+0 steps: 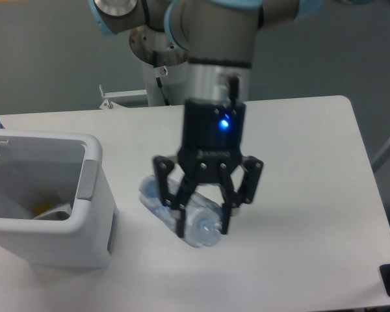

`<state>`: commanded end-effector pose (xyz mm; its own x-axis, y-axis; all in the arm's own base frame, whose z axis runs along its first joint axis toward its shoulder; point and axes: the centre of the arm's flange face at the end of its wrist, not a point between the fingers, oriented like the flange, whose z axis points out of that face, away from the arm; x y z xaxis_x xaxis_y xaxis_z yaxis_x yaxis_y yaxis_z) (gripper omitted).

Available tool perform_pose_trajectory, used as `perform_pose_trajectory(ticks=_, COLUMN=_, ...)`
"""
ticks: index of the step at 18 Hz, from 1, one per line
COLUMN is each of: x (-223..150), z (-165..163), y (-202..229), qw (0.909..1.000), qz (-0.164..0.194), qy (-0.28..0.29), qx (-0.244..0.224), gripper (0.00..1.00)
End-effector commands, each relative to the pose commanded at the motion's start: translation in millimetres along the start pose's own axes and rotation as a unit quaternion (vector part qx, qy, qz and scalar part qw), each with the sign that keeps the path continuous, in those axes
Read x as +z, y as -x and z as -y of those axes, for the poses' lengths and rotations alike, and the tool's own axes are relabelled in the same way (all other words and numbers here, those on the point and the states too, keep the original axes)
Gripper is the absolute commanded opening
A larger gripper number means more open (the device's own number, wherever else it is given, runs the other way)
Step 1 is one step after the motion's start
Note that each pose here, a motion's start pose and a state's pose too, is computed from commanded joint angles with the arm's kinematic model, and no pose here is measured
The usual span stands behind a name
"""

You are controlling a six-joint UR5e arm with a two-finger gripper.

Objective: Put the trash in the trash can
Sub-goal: 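Lift the bottle and carry it over the trash bin, then open the gripper to release the bottle into the bin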

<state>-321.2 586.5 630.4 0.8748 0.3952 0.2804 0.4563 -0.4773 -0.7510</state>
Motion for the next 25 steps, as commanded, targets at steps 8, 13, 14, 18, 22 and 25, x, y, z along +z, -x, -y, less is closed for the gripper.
perform_pose_trajectory(ticks=8, x=1.7, z=-14.3, y=-76.7, qw=0.9972, qz=-0.067, qy=0.011, qx=0.031, gripper=0.56)
perform_pose_trajectory(ticks=13, x=32.3, z=-33.7, y=-114.9, qw=0.9939, qz=-0.092, qy=0.031, qx=0.052, gripper=0.56)
perform_pose_trajectory(ticks=14, x=37.1, z=-35.9, y=-116.3, qw=0.9937, qz=-0.093, qy=0.033, qx=0.053, gripper=0.56)
perform_pose_trajectory(ticks=18, x=55.6, z=-54.1, y=-136.7, qw=0.9904, qz=-0.107, qy=0.049, qx=0.072, gripper=0.57)
perform_pose_trajectory(ticks=22, x=68.8, z=-77.2, y=-148.5, qw=0.9826, qz=-0.119, qy=0.067, qx=0.126, gripper=0.66)
perform_pose_trajectory(ticks=25, x=68.7, z=-77.1, y=-148.4, qw=0.9822, qz=-0.119, qy=0.066, qx=0.130, gripper=0.82)
